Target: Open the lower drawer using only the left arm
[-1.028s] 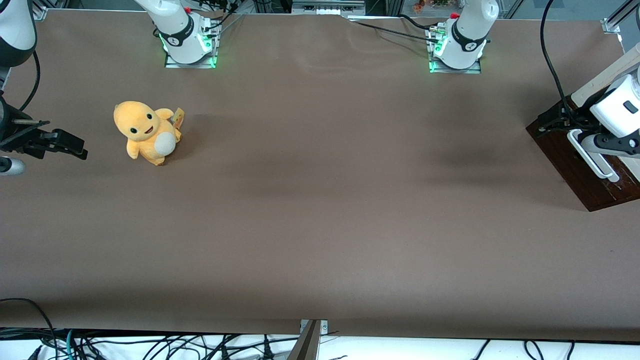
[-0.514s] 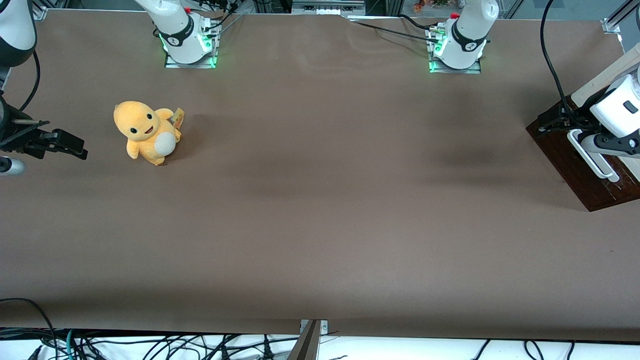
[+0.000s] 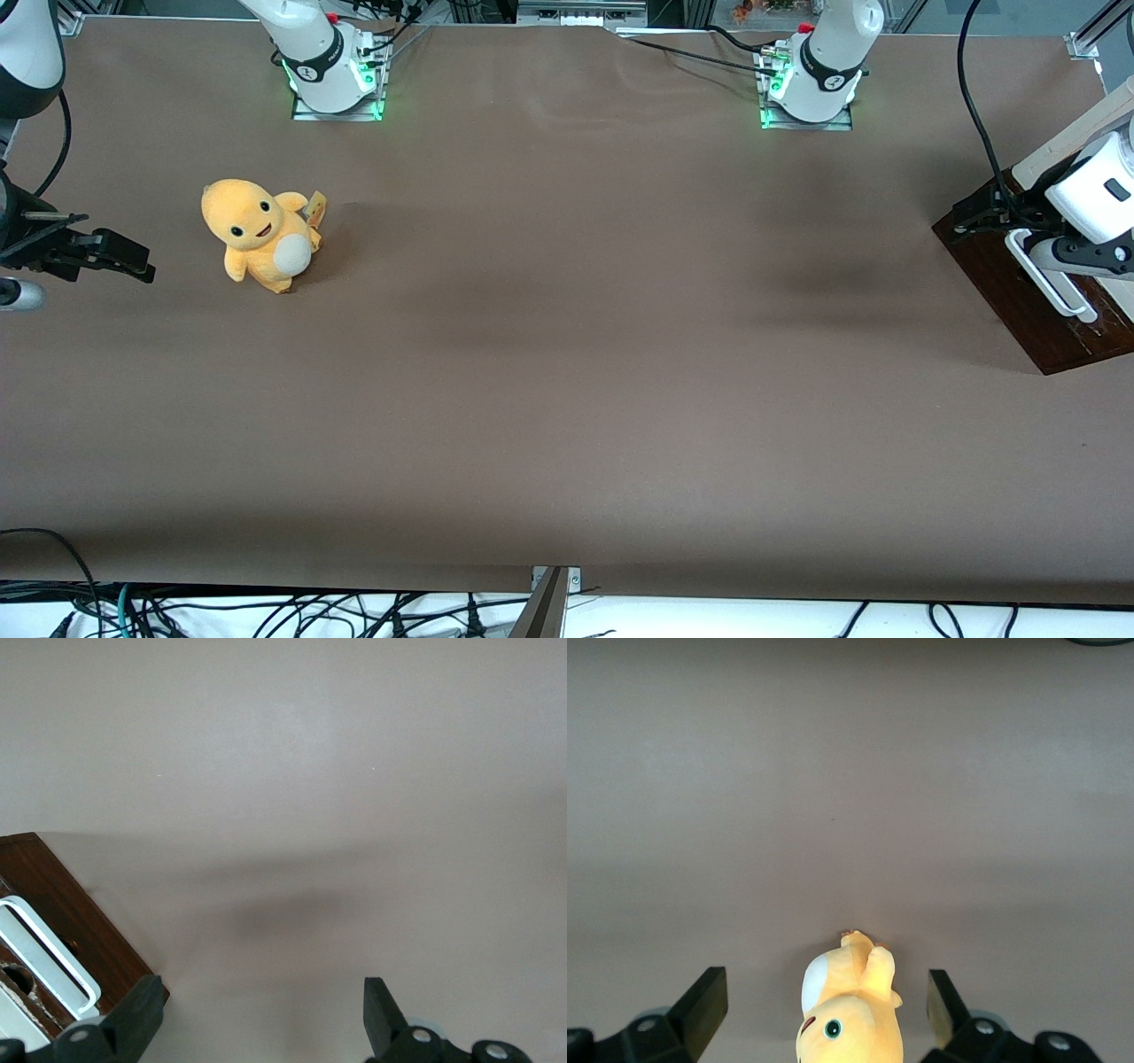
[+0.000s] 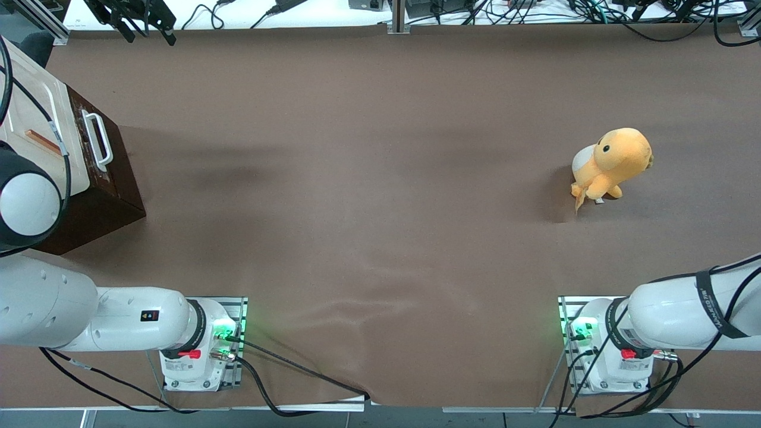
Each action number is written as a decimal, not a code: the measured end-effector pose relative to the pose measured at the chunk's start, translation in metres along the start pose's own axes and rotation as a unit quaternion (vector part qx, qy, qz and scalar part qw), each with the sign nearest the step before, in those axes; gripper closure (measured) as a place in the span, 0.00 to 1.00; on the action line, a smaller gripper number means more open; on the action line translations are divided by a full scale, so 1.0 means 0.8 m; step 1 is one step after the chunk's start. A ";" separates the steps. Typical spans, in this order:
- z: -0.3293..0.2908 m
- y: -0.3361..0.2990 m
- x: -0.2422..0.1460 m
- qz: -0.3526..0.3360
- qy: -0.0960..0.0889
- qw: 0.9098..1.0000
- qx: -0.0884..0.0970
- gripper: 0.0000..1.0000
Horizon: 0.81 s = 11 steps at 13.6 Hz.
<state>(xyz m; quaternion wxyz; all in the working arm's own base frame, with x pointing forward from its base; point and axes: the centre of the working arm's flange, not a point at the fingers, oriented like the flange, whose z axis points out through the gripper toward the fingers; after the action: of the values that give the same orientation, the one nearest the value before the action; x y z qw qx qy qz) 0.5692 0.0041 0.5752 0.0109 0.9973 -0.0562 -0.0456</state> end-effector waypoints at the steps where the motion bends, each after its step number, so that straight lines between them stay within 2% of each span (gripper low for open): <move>1: 0.000 0.000 0.000 0.000 0.000 1.000 0.000 0.00; 11: 0.007 0.000 0.001 -0.001 -0.010 1.000 -0.001 0.00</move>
<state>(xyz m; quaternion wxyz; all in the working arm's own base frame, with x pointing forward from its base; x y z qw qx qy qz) 0.5696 0.0040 0.5696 0.0115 0.9969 -0.0550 -0.0556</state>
